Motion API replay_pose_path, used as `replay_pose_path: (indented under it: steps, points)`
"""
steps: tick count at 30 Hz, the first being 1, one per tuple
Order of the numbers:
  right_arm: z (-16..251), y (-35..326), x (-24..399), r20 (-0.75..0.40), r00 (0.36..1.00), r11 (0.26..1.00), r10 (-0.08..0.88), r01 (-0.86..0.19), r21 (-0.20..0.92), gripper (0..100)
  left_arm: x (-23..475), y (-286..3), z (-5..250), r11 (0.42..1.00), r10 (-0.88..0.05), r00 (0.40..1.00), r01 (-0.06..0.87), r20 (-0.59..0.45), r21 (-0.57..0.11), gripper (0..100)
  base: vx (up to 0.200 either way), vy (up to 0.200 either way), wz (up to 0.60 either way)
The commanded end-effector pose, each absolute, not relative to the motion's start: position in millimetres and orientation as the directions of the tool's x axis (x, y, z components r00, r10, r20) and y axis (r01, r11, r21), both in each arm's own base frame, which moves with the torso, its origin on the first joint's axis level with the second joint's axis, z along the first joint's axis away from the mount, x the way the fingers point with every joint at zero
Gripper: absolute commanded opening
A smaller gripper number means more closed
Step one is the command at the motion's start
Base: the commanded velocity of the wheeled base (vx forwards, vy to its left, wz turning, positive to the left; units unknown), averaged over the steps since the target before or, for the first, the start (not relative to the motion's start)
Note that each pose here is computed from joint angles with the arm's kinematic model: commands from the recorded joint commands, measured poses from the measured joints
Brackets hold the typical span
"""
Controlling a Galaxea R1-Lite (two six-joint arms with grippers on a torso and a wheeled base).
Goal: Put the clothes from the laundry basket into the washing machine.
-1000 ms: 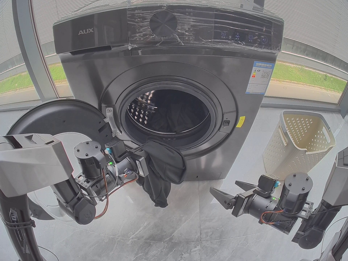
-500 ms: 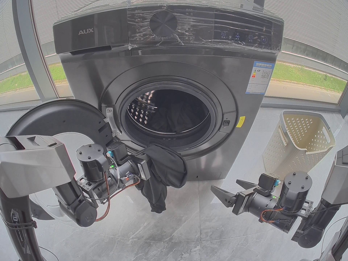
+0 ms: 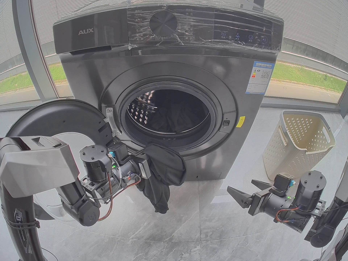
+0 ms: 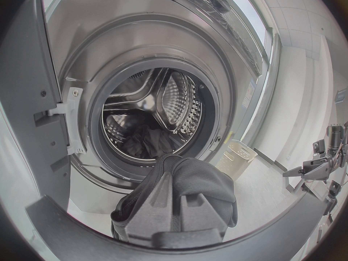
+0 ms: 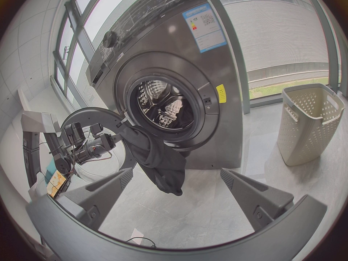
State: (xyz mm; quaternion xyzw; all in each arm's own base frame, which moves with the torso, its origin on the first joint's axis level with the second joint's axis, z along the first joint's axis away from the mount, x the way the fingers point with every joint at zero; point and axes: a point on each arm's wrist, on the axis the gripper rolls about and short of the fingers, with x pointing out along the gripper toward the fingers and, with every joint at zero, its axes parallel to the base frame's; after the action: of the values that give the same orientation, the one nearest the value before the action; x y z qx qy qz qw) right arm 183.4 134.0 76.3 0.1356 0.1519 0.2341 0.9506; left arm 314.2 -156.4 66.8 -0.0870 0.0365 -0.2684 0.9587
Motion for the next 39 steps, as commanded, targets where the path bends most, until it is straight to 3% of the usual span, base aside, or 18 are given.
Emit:
replay_pose_path:
  steps: [1, 5, 9, 15, 21, 30, 39]
  points:
    - [81.1, 119.9, 179.3, -0.215, 0.864, 0.867, 0.455, -0.375, 0.329, 100, 316.9, -155.5, 71.4, 0.858, -0.488, 0.873, 0.480, 0.003, -0.181, 0, 0.000, 0.000, 0.00]
    - [81.8, 129.2, 190.9, -0.191, 0.859, 0.858, 0.474, -0.403, 0.317, 100, 312.4, -153.1, 82.5, 0.861, -0.481, 0.876, 0.478, 0.028, -0.173, 0, 0.000, 0.000, 0.00]
    - [63.1, 133.9, 194.4, -0.268, 0.839, 0.869, 0.473, -0.393, 0.302, 100, 308.1, -158.0, 82.7, 0.857, -0.493, 0.870, 0.490, 0.025, -0.162, 0, 0.000, 0.000, 0.00]
    - [59.3, 134.0, 194.7, -0.285, 0.835, 0.871, 0.470, -0.388, 0.301, 100, 308.4, -163.0, 82.5, 0.860, -0.487, 0.873, 0.485, 0.028, -0.157, 0, 0.000, 0.000, 0.00]
    - [59.6, 134.0, 194.6, -0.283, 0.836, 0.870, 0.471, -0.387, 0.305, 100, 310.4, -164.6, 77.3, 0.862, -0.486, 0.874, 0.483, 0.017, -0.152, 0, 0.200, 0.000, 0.00]
    - [57.3, 133.7, 194.1, -0.295, 0.833, 0.872, 0.469, -0.383, 0.305, 100, 311.0, -164.4, 75.0, 0.863, -0.486, 0.874, 0.482, 0.009, -0.154, 0, 0.000, 0.000, 0.00]
    - [56.7, 133.8, 193.7, -0.298, 0.831, 0.872, 0.469, -0.383, 0.304, 100, 310.7, -167.8, 68.7, 0.863, -0.492, 0.871, 0.486, -0.008, -0.139, 0, 0.133, 0.000, 0.00]
